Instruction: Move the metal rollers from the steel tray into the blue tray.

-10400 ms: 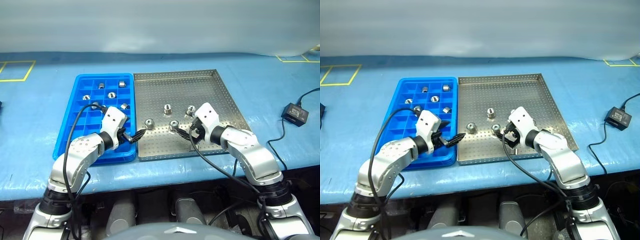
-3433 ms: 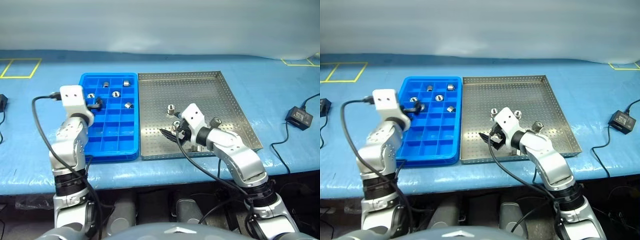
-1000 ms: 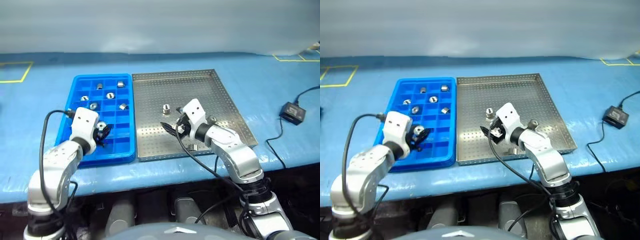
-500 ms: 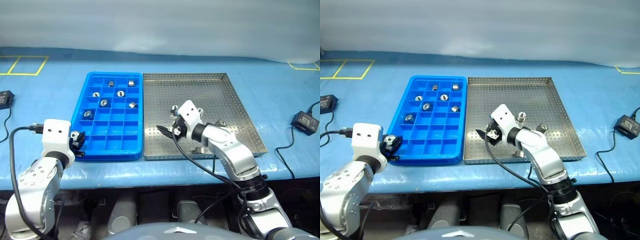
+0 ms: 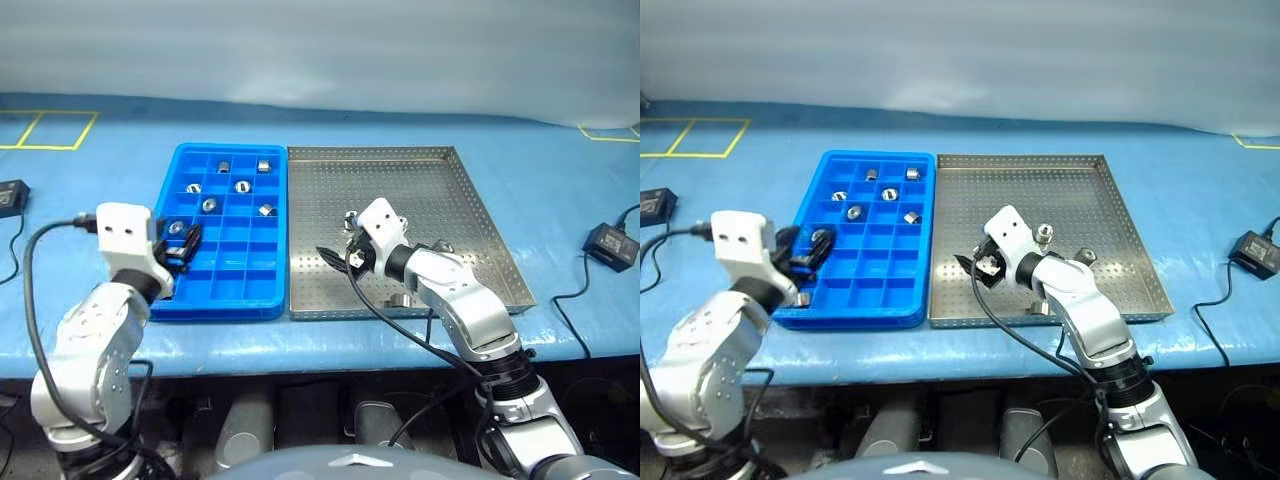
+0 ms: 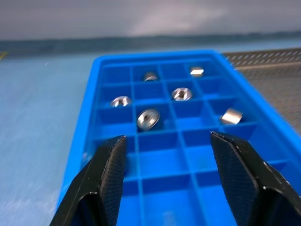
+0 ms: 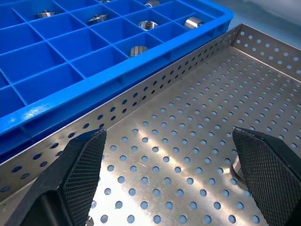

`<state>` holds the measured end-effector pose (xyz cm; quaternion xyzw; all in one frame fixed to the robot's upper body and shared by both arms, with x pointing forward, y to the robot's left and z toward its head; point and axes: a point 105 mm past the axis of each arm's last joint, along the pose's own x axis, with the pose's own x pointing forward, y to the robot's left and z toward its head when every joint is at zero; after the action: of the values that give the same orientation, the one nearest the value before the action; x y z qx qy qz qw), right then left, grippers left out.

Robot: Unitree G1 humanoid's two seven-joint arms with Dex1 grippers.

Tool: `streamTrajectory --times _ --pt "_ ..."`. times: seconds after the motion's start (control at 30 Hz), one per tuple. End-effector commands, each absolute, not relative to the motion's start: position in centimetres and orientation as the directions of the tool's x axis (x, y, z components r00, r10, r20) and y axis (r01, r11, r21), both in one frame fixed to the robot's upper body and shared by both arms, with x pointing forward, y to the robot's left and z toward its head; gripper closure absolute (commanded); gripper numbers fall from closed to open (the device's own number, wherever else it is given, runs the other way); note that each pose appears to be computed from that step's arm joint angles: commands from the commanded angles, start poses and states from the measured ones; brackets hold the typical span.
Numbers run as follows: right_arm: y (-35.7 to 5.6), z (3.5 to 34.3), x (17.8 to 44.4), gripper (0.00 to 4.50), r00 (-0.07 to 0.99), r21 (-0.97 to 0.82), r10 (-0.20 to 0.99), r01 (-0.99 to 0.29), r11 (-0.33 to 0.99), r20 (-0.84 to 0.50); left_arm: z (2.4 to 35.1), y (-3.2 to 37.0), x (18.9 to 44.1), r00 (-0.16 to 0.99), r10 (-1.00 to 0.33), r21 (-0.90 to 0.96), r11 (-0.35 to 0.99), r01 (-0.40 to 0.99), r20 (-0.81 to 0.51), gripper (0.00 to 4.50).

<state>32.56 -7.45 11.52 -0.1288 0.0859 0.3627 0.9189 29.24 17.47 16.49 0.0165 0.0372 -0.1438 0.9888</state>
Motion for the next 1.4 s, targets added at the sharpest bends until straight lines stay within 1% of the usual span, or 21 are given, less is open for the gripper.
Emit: streamTrajectory --times 0.03,0.13,0.27,0.4,0.5,0.6,0.73,0.9,1.1,1.2,1.27,1.3,1.4 --pt "-8.4 12.5 33.5 0.0 0.783 -0.213 0.578 -0.62 0.755 -0.23 16.2 13.8 31.2 0.895 -0.438 0.094 0.891 0.445 -0.086 1.44" --pt "-8.8 12.2 33.6 0.0 0.807 -0.224 0.538 -0.586 0.779 -0.243 14.9 11.6 33.7 0.859 -0.493 0.151 0.847 0.51 -0.138 1.44" --pt "-9.2 12.6 32.9 0.0 0.81 -0.232 0.538 -0.583 0.779 -0.233 13.9 9.0 36.5 0.812 -0.561 0.118 0.806 0.58 -0.162 1.44" --pt "-9.7 13.0 32.3 0.0 0.822 -0.247 0.526 -0.568 0.785 -0.22 12.4 6.4 38.5 0.752 -0.619 0.116 0.749 0.652 -0.227 1.44" --pt "-9.7 13.2 31.8 0.0 0.83 -0.243 0.516 -0.556 0.795 -0.209 10.8 5.1 39.2 0.703 -0.648 0.118 0.705 0.699 -0.293 1.44" --pt "-9.7 13.1 31.1 0.0 0.834 -0.235 0.512 -0.55 0.801 -0.208 10.0 4.5 39.8 0.678 -0.66 0.11 0.686 0.719 -0.323 1.44" --pt "-9.9 12.7 30.6 0.0 0.844 -0.22 0.492 -0.532 0.818 -0.212 9.5 4.3 40.5 0.671 -0.657 0.11 0.681 0.724 -0.343 1.44" --pt "-10.2 12.3 30.1 0.0 0.853 -0.208 0.476 -0.516 0.831 -0.216 8.9 4.4 41.5 0.688 -0.624 0.139 0.695 0.705 -0.37 1.44" --pt "-10.0 12.0 30.0 0.0 0.854 -0.194 0.471 -0.512 0.837 -0.219 7.9 4.1 41.9 0.69 -0.593 0.153 0.702 0.695 -0.414 1.44" --pt "-9.7 12.0 30.0 0.0 0.851 -0.189 0.478 -0.517 0.835 -0.217 7.7 4.1 42.1 0.696 -0.586 0.142 0.714 0.685 -0.415 2.03" --pt "-9.7 11.9 30.1 0.0 0.851 -0.189 0.478 -0.517 0.835 -0.22 7.6 4.1 42.1 0.7 -0.581 0.139 0.72 0.68 -0.416 2.68" --pt "-9.7 11.8 30.1 0.0 0.851 -0.189 0.477 -0.517 0.835 -0.221 7.5 4.1 42.1 0.699 -0.579 0.14 0.72 0.68 -0.419 2.86" --pt "-9.7 11.8 30.2 0.0 0.85 -0.188 0.478 -0.518 0.834 -0.222 7.3 4.2 41.9 0.694 -0.582 0.137 0.716 0.684 -0.423 2.86"
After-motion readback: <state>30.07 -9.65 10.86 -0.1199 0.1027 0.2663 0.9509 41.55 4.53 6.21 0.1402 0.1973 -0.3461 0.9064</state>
